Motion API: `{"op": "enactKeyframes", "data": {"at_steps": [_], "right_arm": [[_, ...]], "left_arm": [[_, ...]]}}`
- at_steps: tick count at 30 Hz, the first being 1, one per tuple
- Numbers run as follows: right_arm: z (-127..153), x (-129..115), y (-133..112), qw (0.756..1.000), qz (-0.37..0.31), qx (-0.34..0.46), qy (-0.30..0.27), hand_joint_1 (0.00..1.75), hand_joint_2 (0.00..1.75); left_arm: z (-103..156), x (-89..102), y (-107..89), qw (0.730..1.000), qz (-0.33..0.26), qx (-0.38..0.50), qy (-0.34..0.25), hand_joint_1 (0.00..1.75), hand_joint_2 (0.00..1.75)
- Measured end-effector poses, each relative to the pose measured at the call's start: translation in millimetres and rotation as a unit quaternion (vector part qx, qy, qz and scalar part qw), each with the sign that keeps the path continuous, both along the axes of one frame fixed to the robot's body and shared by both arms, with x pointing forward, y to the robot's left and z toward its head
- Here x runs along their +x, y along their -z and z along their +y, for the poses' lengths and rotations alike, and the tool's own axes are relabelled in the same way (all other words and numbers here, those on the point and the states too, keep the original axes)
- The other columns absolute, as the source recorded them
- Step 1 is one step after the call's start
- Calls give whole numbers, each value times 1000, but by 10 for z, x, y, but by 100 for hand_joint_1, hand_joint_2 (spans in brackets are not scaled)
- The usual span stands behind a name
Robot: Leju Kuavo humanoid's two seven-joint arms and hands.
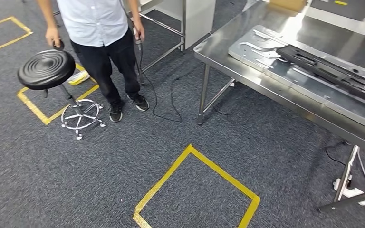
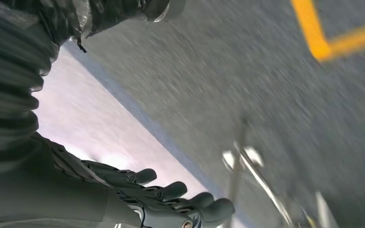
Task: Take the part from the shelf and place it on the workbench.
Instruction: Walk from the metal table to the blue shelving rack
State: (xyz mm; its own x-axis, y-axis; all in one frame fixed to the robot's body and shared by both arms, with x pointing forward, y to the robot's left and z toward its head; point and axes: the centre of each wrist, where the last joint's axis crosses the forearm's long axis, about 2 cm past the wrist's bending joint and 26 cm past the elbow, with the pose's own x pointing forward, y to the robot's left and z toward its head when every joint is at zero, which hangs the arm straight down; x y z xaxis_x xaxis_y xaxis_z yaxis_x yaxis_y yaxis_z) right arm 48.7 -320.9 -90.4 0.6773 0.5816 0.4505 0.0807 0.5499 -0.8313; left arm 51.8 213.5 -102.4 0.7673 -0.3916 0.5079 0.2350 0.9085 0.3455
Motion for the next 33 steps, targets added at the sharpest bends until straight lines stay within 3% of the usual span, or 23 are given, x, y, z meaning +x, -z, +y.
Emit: {"op": "enactKeyframes", "data": {"at_steps": [4,8,13,20,33], "right_arm": [[226,-138,98,993,91,62,43,0,175],[504,-176,146,969,187,140,84,0,175],[738,-230,160,945,244,197,96,0,175],[842,-182,157,931,270,224,99,0,175],[868,-147,154,928,276,232,97,0,175]], "left_arm": [[-1,-3,0,1000,3,0,0,0,0],[-1,-11,1,1000,3,1,-1,0,0],[-2,-5,0,1000,2,1,0,0,0],[1,-8,1,1000,2,0,0,0,0],[-2,-37,5,1000,4,-4,-5,0,0]]}}
